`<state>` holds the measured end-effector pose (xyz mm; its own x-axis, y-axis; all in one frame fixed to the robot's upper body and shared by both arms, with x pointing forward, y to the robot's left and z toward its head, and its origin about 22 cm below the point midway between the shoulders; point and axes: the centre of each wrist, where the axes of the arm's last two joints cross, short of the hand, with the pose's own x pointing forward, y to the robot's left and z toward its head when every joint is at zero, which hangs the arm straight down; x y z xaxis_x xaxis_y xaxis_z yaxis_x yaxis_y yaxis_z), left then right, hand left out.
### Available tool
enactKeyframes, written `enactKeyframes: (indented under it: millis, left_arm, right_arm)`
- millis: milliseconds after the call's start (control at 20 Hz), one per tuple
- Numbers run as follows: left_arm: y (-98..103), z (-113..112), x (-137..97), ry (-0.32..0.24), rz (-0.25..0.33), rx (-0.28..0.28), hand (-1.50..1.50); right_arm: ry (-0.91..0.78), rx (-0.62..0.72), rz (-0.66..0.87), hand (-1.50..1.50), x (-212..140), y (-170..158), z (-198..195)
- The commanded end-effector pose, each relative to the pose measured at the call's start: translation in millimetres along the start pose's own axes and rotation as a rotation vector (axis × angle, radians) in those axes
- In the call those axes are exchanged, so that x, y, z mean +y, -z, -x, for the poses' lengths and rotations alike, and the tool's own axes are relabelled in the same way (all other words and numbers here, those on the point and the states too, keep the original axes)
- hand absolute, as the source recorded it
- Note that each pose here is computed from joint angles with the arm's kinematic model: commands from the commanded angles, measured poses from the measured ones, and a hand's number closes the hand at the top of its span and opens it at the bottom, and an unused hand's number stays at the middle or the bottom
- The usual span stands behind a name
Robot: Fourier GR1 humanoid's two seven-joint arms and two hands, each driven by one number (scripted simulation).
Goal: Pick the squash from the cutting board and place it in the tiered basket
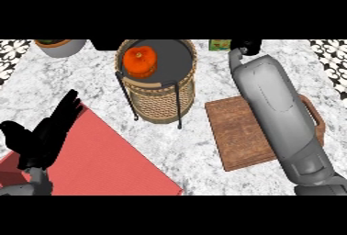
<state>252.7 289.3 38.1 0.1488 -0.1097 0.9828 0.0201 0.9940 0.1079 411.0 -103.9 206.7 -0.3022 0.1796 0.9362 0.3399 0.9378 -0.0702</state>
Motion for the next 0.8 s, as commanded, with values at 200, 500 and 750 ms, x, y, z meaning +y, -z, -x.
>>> enactKeyframes:
  millis: [200,500,750]
  left_arm:
    - [1.7,-6.3,4.7,0.002,0.002,-0.008,0.0]
    - [-3.3,6.5,8.5,0.002,-0.006,0.001,0.0]
    - [0.0,4.1,1.1,0.008,-0.011,0.003,0.0]
  right_arm:
    - [0.0,0.014,0.136,-1.5,-117.4,27.9,4.5]
    - [-0.005,-0.019,0.157,-1.5,-195.6,24.4,1.5]
    - [-0.022,-0.014,0.132,-1.5,-263.8,32.3,-7.0]
